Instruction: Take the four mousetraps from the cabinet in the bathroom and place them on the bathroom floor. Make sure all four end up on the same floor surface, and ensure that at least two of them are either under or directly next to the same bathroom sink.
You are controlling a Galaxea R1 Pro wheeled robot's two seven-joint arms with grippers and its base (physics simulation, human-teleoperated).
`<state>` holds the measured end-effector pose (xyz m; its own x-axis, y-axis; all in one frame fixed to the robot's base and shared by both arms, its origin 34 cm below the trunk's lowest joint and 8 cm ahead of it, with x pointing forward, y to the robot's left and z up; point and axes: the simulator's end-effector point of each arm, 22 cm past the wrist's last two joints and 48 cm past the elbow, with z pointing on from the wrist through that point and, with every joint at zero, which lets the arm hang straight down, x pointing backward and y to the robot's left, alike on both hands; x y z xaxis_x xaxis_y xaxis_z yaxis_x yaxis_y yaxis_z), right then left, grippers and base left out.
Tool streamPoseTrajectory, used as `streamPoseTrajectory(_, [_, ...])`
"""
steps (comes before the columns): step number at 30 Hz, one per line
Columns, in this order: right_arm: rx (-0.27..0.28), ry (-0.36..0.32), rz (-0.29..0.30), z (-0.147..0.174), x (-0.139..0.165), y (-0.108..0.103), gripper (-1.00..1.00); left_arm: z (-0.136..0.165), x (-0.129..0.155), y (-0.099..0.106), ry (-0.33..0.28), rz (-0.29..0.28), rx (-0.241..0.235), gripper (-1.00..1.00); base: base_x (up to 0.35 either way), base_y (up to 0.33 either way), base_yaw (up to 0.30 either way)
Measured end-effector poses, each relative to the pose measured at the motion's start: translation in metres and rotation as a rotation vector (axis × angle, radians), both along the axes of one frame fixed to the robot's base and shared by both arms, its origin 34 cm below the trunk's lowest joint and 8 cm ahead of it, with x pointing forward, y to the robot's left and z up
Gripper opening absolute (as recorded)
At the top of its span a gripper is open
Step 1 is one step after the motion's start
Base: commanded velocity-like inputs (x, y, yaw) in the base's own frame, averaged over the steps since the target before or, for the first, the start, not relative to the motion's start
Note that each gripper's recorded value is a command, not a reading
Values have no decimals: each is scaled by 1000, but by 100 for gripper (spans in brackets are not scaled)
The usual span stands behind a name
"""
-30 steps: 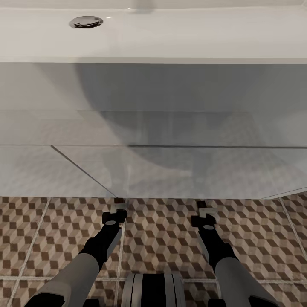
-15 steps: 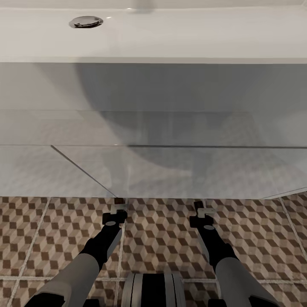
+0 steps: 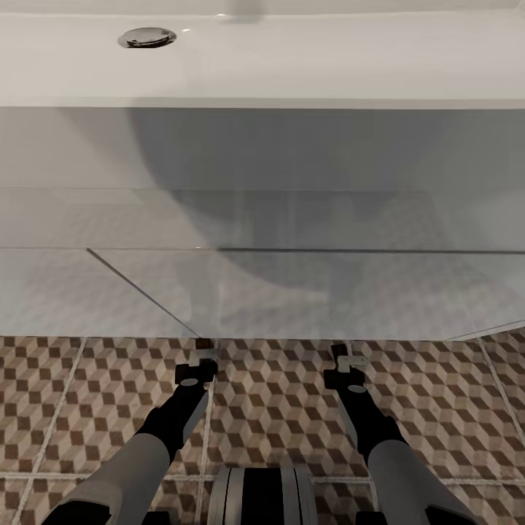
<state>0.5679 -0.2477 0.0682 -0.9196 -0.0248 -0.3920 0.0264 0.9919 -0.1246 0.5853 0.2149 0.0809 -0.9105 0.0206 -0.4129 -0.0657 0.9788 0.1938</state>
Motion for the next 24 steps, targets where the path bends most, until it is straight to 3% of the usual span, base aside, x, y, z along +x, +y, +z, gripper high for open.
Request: streamPoseTrajectory(24, [-2, 20, 0, -10, -9, 0, -100, -11, -9, 0, 21, 0, -1, -100, 0, 0, 0])
